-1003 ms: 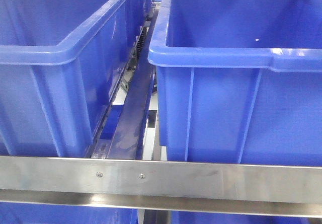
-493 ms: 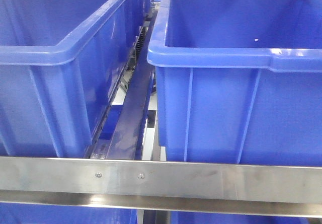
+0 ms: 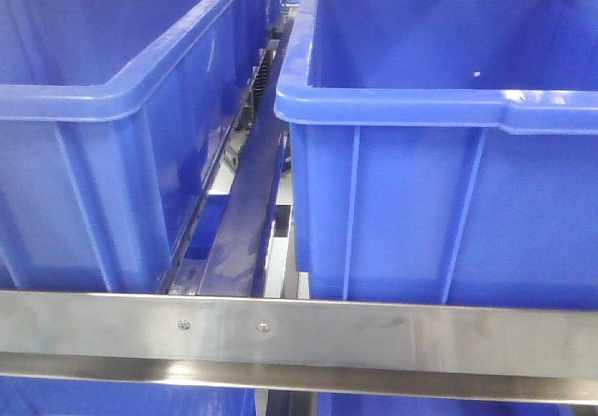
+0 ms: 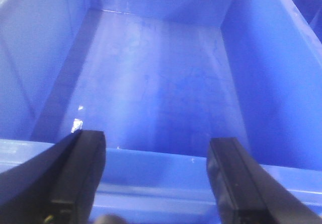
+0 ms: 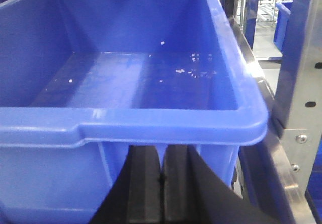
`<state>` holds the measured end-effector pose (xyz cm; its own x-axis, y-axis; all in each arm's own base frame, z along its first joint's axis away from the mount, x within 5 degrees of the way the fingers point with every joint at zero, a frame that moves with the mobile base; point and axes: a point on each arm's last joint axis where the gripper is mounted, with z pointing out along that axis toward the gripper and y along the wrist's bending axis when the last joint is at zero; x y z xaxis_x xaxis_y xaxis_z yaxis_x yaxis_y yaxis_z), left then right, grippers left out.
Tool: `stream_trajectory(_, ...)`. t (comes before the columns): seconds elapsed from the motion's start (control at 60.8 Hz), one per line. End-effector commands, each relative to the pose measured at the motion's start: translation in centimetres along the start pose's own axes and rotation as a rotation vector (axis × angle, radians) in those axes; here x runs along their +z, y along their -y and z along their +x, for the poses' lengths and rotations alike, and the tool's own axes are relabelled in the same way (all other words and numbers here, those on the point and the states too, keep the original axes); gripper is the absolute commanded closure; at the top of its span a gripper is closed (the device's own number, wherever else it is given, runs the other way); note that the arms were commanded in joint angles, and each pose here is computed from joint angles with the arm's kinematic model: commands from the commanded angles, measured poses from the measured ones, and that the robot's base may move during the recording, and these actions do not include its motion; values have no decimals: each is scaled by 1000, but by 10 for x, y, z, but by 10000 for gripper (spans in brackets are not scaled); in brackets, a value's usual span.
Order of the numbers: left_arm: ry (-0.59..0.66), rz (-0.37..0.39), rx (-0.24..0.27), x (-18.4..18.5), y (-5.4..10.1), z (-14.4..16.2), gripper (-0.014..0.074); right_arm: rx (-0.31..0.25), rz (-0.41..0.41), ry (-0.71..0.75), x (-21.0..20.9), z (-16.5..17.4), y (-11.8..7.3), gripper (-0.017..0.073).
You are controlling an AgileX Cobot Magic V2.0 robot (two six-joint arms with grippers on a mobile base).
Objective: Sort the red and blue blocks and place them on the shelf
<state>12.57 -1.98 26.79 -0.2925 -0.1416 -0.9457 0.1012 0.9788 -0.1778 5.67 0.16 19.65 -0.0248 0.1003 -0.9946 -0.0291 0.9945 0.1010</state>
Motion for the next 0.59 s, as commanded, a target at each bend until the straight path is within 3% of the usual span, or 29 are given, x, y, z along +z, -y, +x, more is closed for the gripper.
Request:
stream_trajectory(0.0,105,31,4,-2,4,-17,445,3,-13,136,-3,-16,-2,501)
stream_trajectory(0.575,105,31,4,-2,4,-17,445,3,-13,136,-3,-16,-2,501)
